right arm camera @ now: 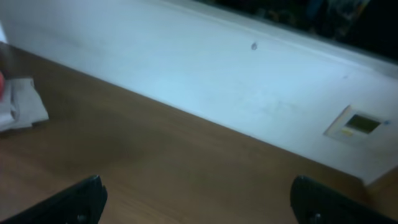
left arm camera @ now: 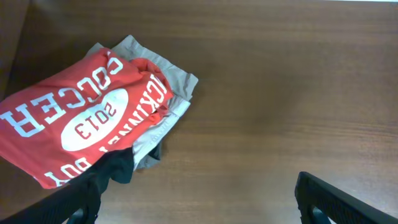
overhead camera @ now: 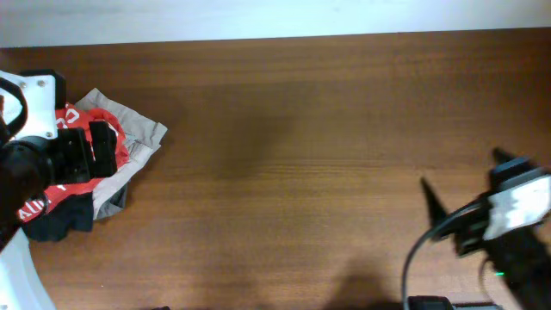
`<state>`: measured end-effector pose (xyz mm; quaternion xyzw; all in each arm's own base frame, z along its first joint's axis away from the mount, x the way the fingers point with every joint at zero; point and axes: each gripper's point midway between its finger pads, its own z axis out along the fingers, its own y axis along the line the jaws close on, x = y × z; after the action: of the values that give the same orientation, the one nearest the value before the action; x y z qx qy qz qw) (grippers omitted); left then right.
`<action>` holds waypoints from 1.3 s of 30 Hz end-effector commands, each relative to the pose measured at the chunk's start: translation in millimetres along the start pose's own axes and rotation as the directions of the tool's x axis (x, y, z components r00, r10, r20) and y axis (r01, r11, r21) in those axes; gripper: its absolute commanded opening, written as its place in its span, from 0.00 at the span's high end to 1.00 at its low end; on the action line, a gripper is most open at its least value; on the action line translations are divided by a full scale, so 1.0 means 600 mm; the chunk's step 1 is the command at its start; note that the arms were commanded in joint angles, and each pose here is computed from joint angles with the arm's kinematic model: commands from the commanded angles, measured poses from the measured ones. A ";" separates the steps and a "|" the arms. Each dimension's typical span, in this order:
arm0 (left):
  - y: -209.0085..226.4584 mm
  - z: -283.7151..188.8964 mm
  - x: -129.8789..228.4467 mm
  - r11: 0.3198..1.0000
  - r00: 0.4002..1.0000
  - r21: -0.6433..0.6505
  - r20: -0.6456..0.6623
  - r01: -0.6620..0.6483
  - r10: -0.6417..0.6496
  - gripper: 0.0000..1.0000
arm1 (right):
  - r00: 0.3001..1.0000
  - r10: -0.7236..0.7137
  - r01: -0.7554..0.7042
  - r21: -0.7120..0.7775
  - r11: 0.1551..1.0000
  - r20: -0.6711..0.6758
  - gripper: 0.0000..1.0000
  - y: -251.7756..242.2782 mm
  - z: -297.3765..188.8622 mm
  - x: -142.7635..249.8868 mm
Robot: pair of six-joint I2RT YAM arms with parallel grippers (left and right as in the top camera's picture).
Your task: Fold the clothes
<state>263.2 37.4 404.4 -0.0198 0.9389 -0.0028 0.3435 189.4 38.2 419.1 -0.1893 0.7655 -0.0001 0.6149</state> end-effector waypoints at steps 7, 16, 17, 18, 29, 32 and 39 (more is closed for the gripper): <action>-0.001 -0.004 0.003 1.000 1.000 -0.004 0.003 -0.024 0.024 0.01 | 0.995 0.018 -0.022 -0.042 0.999 -0.099 0.01 0.072 0.091 0.298; -0.001 -0.004 0.003 1.000 1.000 -0.004 0.003 -0.024 0.024 0.00 | 0.976 0.187 -0.191 -0.029 0.981 -0.109 0.01 0.098 0.143 0.423; -0.001 -0.004 0.003 1.000 1.000 -0.004 0.003 -0.024 0.024 0.00 | 0.975 0.195 -0.199 -0.027 0.980 -0.108 0.01 0.100 0.146 0.431; -0.001 -0.004 0.003 1.000 1.000 -0.004 0.003 -0.024 0.024 0.00 | 0.975 0.195 -0.199 -0.028 0.980 -0.109 0.01 0.101 0.148 0.438; -0.001 -0.004 0.003 1.000 1.000 -0.004 0.003 -0.024 0.024 0.00 | 0.972 0.198 -0.203 -0.029 0.979 -0.123 0.01 0.106 0.159 0.464; -0.001 -0.004 0.003 1.000 1.000 -0.004 0.003 -0.024 0.024 0.00 | 0.972 0.198 -0.203 -0.029 0.979 -0.123 0.01 0.106 0.159 0.464; -0.001 -0.004 0.003 1.000 1.000 -0.004 0.003 -0.024 0.024 0.00 | 0.972 0.198 -0.203 -0.029 0.979 -0.123 0.01 0.106 0.159 0.464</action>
<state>263.3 37.8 403.5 -0.0201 0.9395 -0.0020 0.3421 212.5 36.8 119.6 -0.1214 0.8187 0.0613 0.5579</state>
